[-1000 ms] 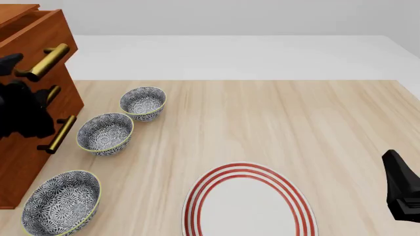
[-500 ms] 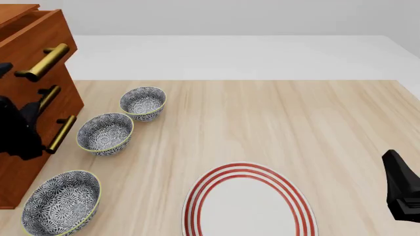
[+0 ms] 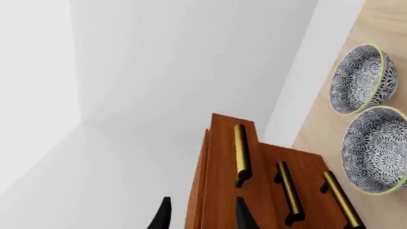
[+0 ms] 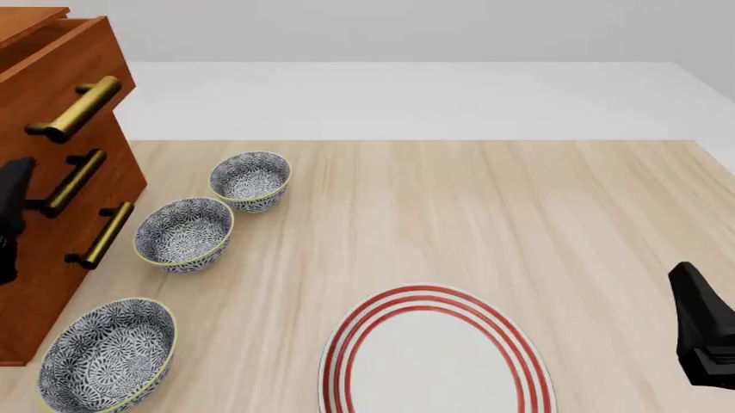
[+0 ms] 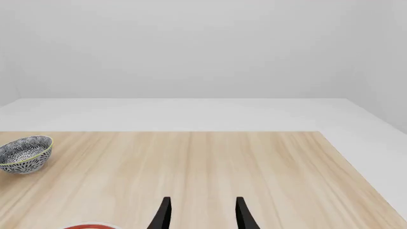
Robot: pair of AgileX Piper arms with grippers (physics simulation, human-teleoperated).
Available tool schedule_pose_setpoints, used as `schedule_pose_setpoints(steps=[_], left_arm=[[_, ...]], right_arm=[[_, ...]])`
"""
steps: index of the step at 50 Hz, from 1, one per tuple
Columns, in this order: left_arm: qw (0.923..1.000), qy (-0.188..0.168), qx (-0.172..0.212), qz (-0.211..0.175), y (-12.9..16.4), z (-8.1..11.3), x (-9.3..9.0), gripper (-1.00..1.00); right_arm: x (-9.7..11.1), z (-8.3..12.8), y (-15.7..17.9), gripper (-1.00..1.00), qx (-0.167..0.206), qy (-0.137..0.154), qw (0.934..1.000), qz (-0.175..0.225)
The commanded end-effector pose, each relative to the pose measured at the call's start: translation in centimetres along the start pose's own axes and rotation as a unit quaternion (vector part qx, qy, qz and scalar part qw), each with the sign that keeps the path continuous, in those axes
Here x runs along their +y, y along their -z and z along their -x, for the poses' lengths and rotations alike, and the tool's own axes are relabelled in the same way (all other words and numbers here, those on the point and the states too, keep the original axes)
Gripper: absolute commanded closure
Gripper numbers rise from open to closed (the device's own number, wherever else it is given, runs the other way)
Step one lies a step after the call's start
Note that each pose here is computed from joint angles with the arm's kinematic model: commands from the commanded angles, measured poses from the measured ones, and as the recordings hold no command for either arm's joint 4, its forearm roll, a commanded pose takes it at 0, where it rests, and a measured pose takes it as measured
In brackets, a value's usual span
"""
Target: Open the top drawer of the cabinet.
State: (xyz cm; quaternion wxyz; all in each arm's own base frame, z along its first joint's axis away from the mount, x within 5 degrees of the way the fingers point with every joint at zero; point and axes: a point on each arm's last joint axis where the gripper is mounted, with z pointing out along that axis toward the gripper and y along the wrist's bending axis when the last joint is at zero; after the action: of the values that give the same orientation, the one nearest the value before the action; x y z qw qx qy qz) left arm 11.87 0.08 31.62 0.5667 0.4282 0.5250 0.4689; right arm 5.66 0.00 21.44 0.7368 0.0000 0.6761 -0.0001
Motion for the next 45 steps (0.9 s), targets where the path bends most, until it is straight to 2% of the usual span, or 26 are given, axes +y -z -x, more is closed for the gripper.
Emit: schedule_pose_setpoints(steps=[1, 8, 9, 14, 15, 16, 17, 19, 21, 22, 23, 24, 25, 29, 30, 31, 32, 34, 35, 36, 37, 38, 41, 43, 44, 45], left_arm=[[0.9971, 0.07, -0.025, 0.017, 2.5, 1.1, 3.6, -1.0], [0.9893, 0.139, -0.039, 0.019, 3.3, 1.7, 6.0, -1.0], [0.9818, 0.186, -0.034, 0.021, 3.3, 1.9, 7.5, -1.0], [0.9607, 0.273, -0.048, -0.005, 3.3, 2.5, 9.1, -1.0], [0.9506, 0.305, -0.053, -0.02, 3.4, 2.8, 9.7, -1.0], [0.9516, 0.298, -0.065, -0.035, 3.6, 2.9, 9.2, -1.0], [0.9468, 0.311, -0.069, -0.046, 3.8, 3.1, 9.3, -1.0], [0.9484, 0.302, -0.087, -0.045, 4.5, 3.1, 9.1, -1.0], [0.9379, 0.331, -0.093, -0.045, 5.0, 3.3, 10.3, -1.0], [0.9414, 0.321, -0.094, -0.041, 5.1, 3.2, 10.1, -1.0], [0.9418, 0.323, -0.085, -0.038, 4.9, 3.2, 10.1, -1.0], [0.9338, 0.347, -0.078, -0.038, 4.8, 3.2, 10.8, -1.0], [0.9353, 0.344, -0.075, -0.036, 4.8, 3.2, 10.7, -1.0], [0.9212, 0.385, -0.051, -0.027, 4.6, 3.1, 11.9, -1.0], [0.9212, 0.385, -0.051, -0.027, 4.6, 3.1, 11.9, -1.0], [0.9179, 0.393, -0.051, -0.025, 4.7, 3.1, 12.1, -1.0], [0.9012, 0.43, -0.037, -0.037, 4.3, 3.2, 12.6, -1.0], [0.9043, 0.424, -0.043, -0.023, 5.0, 3.1, 12.6, -1.0], [0.8912, 0.451, -0.044, -0.024, 5.4, 3.2, 13.2, -1.0], [0.8895, 0.455, -0.041, -0.021, 5.4, 3.1, 13.3, -1.0], [0.8941, 0.446, -0.041, -0.017, 5.7, 3.1, 13.2, -1.0], [0.8835, 0.467, -0.033, -0.022, 5.6, 3.1, 13.4, -1.0], [0.8862, 0.461, -0.037, -0.021, 6.0, 3.0, 13.2, -1.0], [0.8724, 0.488, -0.012, -0.025, 5.5, 2.9, 13.1, -1.0], [0.8579, 0.514, -0.006, -0.015, 5.6, 2.8, 13.5, -1.0], [0.8573, 0.514, -0.003, -0.023, 5.6, 2.8, 13.3, -1.0]], right_arm=[[0.0, 0.0, 0.0, -1.0, 0.0, 0.0, 1.0, 0.0], [0.0, 0.0, 0.0, -1.0, 0.0, 0.0, 1.0, 0.0], [0.0, 0.0, 0.0, -1.0, 0.0, 0.0, 1.0, 0.0], [0.0, 0.0, 0.0, -1.0, 0.0, 0.0, 1.0, 0.0], [0.0, 0.0, 0.0, -1.0, 0.0, 0.0, 1.0, 0.0], [0.0, 0.0, 0.0, -1.0, 0.0, 0.0, 1.0, 0.0], [0.0, 0.0, 0.0, -1.0, 0.0, 0.0, 1.0, 0.0], [0.0, 0.0, 0.0, -1.0, 0.0, 0.0, 1.0, 0.0], [0.0, 0.0, 0.0, -1.0, 0.0, 0.0, 1.0, 0.0], [0.0, 0.0, 0.0, -1.0, 0.0, 0.0, 1.0, 0.0], [0.0, 0.0, 0.0, -1.0, 0.0, 0.0, 1.0, 0.0], [0.0, 0.0, 0.0, -1.0, 0.0, 0.0, 1.0, 0.0], [0.0, 0.0, 0.0, -1.0, 0.0, 0.0, 1.0, 0.0], [0.0, 0.0, 0.0, -1.0, 0.0, 0.0, 1.0, 0.0], [0.0, 0.0, 0.0, -1.0, 0.0, 0.0, 1.0, 0.0], [0.0, 0.0, 0.0, -1.0, 0.0, 0.0, 1.0, 0.0], [0.0, 0.0, 0.0, -1.0, 0.0, 0.0, 1.0, 0.0], [0.0, 0.0, 0.0, -1.0, 0.0, 0.0, 1.0, 0.0], [0.0, 0.0, 0.0, -1.0, 0.0, 0.0, 1.0, 0.0], [0.0, 0.0, 0.0, -1.0, 0.0, 0.0, 1.0, 0.0], [0.0, 0.0, 0.0, -1.0, 0.0, 0.0, 1.0, 0.0], [0.0, 0.0, 0.0, -1.0, 0.0, 0.0, 1.0, 0.0], [0.0, 0.0, 0.0, -1.0, 0.0, 0.0, 1.0, 0.0], [0.0, 0.0, 0.0, -1.0, 0.0, 0.0, 1.0, 0.0], [0.0, 0.0, 0.0, -1.0, 0.0, 0.0, 1.0, 0.0], [0.0, 0.0, 0.0, -1.0, 0.0, 0.0, 1.0, 0.0]])
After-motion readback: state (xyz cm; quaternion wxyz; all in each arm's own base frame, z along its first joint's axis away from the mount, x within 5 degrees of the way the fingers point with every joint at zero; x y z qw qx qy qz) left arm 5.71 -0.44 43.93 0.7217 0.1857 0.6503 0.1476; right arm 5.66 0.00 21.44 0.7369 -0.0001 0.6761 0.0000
